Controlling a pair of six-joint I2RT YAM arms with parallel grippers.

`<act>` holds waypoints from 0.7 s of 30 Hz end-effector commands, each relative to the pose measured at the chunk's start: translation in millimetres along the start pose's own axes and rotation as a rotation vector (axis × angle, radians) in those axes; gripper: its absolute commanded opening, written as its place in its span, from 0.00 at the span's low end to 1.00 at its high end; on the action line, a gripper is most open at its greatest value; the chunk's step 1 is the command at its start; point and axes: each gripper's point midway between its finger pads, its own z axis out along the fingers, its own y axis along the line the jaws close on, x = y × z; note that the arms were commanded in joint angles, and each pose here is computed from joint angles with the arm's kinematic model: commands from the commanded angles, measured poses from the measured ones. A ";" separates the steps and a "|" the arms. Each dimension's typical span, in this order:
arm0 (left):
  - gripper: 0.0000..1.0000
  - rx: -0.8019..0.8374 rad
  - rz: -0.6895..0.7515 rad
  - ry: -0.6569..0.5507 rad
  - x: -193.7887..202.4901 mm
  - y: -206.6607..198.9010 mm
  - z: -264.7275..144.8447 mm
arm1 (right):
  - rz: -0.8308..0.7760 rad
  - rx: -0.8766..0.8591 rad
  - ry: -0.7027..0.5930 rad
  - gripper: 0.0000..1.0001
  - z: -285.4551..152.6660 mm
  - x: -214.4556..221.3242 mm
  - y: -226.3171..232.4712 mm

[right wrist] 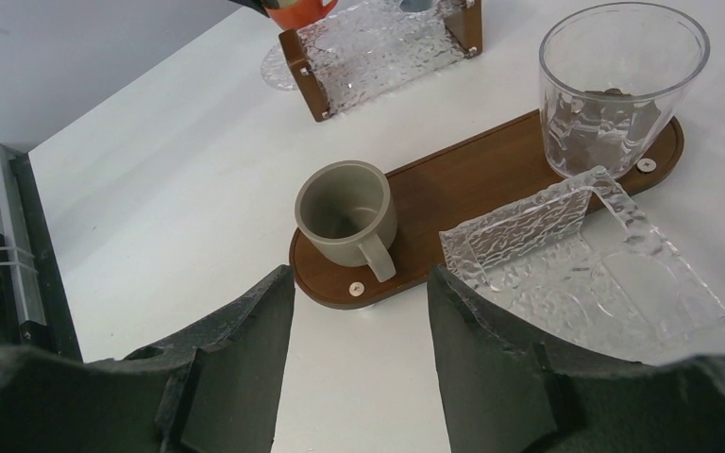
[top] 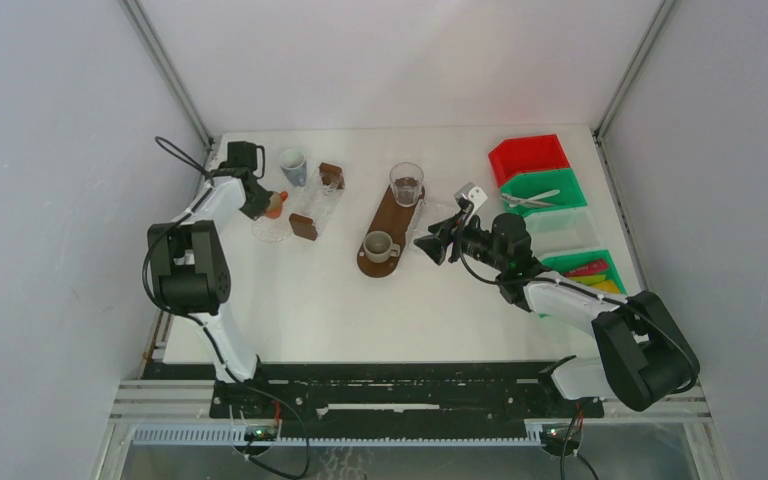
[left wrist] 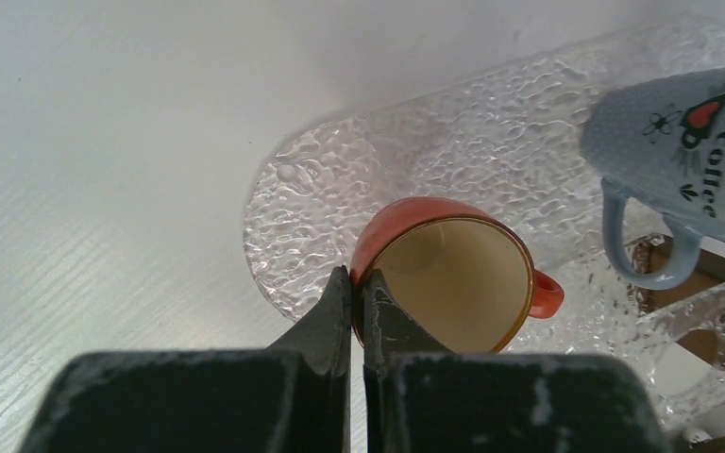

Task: Prepare toiletry sets of a toothbrush and toothpaste on the tray
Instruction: Place the cup at the center of the board.

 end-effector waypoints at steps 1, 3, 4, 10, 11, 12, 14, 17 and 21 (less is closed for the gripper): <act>0.02 0.037 -0.047 -0.049 -25.8 -19.8 -9.4 | -0.001 -0.011 -0.035 0.62 1.3 -9.0 0.3; 0.03 0.030 -0.045 -0.043 -24.2 -19.2 -7.2 | -0.001 -0.011 -0.037 0.62 1.2 -9.5 0.1; 0.03 0.027 -0.044 -0.042 -23.8 -18.7 -5.8 | 0.000 -0.010 -0.037 0.62 1.1 -9.4 -0.2; 0.04 0.008 -0.042 -0.037 -21.9 -15.3 0.6 | 0.001 -0.008 -0.034 0.62 0.9 -8.8 -1.0; 0.06 0.005 -0.040 -0.037 -21.6 -14.8 0.6 | 0.001 -0.010 -0.034 0.62 1.0 -8.6 -0.6; 0.08 0.002 -0.040 -0.038 -21.6 -13.8 1.5 | 0.001 -0.010 -0.034 0.62 1.0 -8.7 -0.7; 0.08 -0.004 -0.038 -0.037 -20.7 -12.3 3.0 | 0.000 -0.010 -0.036 0.62 1.2 -9.2 -0.6; 0.08 -0.010 -0.038 -0.034 -19.3 -10.2 4.5 | 0.002 -0.010 -0.034 0.62 1.1 -8.7 -0.6; 0.09 -0.018 -0.041 -0.032 -17.8 -8.3 6.4 | 0.003 -0.009 -0.035 0.62 0.8 -8.9 -1.2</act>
